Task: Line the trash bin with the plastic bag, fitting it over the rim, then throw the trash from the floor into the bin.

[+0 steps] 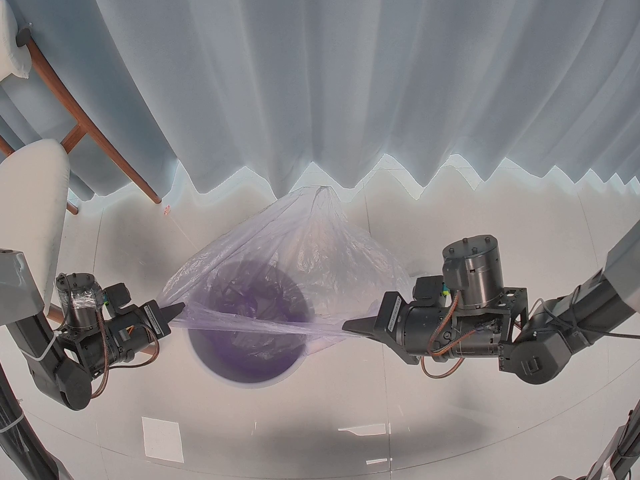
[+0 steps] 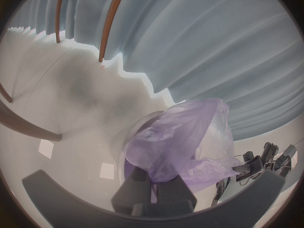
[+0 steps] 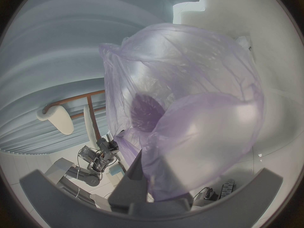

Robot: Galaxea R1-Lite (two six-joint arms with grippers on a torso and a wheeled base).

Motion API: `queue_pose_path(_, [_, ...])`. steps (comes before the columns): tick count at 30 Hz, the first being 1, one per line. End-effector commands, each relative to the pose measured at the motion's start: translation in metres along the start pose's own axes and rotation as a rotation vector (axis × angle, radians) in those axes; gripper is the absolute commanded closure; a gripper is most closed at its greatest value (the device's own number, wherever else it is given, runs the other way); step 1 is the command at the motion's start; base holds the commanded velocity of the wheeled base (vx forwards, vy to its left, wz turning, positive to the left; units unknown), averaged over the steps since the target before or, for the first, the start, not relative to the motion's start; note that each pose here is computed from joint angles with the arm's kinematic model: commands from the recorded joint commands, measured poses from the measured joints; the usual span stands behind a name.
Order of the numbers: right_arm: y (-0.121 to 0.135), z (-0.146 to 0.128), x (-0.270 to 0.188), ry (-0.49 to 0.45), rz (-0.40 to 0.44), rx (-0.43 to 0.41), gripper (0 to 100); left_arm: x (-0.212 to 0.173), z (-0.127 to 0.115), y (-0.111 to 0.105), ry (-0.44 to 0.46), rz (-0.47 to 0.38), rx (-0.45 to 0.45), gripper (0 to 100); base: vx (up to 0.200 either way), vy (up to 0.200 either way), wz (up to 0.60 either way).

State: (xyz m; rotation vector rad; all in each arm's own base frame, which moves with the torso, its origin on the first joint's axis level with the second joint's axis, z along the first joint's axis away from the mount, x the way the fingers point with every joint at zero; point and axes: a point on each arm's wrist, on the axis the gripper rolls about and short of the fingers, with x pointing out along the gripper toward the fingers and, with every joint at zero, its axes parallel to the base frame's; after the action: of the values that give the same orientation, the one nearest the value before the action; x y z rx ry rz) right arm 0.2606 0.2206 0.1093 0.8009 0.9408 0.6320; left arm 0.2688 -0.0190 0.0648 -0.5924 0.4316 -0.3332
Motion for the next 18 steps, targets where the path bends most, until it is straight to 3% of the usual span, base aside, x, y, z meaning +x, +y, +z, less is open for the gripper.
queue_pose_path(1, [-0.017, 0.012, 0.029, -0.007, -0.028, 0.015, 100, 0.016, -0.009, 0.017, 0.028, 0.054, -0.024, 100, 0.0, 0.0, 0.0])
queue_pose_path(6, [-0.022, 0.009, 0.036, 0.014, -0.039, 0.022, 100, 0.015, -0.01, 0.02, 0.022, 0.06, -0.024, 100, 0.0, 0.0, 0.0])
queue_pose_path(11, [-0.036, -0.029, 0.051, 0.125, -0.095, 0.016, 100, 0.012, -0.011, 0.025, 0.033, 0.087, -0.016, 100, 0.0, 0.0, 0.0])
queue_pose_path(18, [-0.031, -0.067, 0.064, 0.221, -0.082, -0.033, 100, 0.006, -0.016, 0.04, 0.054, 0.14, 0.042, 100, 0.0, 0.0, 0.0])
